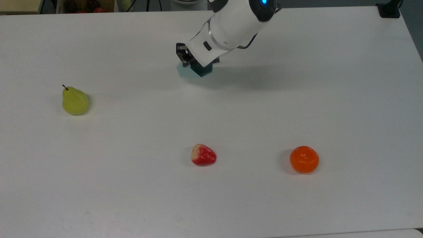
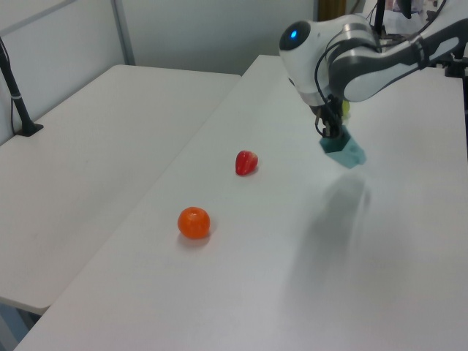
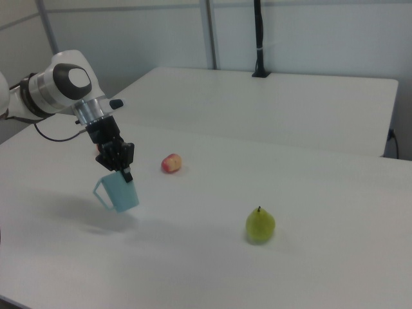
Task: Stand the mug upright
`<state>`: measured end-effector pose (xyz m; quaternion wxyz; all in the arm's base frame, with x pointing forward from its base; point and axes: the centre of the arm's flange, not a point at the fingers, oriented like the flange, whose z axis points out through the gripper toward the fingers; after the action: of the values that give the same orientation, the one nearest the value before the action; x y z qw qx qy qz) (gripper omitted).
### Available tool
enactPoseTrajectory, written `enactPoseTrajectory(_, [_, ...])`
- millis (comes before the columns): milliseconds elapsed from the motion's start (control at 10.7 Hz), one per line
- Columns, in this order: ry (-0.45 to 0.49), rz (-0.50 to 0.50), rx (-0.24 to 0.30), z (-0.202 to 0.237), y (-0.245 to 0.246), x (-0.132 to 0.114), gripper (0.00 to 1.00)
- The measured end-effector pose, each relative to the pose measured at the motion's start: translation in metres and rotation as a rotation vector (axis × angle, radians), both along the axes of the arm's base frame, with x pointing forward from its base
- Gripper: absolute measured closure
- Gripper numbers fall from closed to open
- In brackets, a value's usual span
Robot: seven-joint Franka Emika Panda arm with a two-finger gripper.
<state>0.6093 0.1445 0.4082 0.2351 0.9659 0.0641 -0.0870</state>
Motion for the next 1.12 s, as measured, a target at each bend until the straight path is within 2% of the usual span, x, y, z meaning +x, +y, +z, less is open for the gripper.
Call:
enactPoseTrajectory(187, [-0.056, 0.1, 0.14, 0.005, 0.013, 0.011, 0.96])
enactPoseTrajectory(281, [-0.043, 0.185, 0.201, 0.001, 0.015, 0.014, 0.96])
enactPoseTrajectory(469, [0.052, 0.385, 0.322, -0.013, 0.014, 0.014, 0.96])
enactPoseTrajectory(562, [0.068, 0.44, 0.372, -0.019, 0.011, 0.016, 0.96])
enactPoseTrajectory(656, [0.067, 0.468, 0.403, -0.024, 0.006, 0.02, 0.96])
enactPoseTrajectory(937, [0.03, 0.498, 0.433, -0.03, -0.004, 0.028, 0.93])
enactPoseTrajectory(1031, [0.025, 0.481, 0.454, -0.029, -0.007, 0.028, 0.86])
enactPoseTrajectory(1125, [0.015, 0.462, 0.474, -0.027, -0.011, 0.029, 0.72])
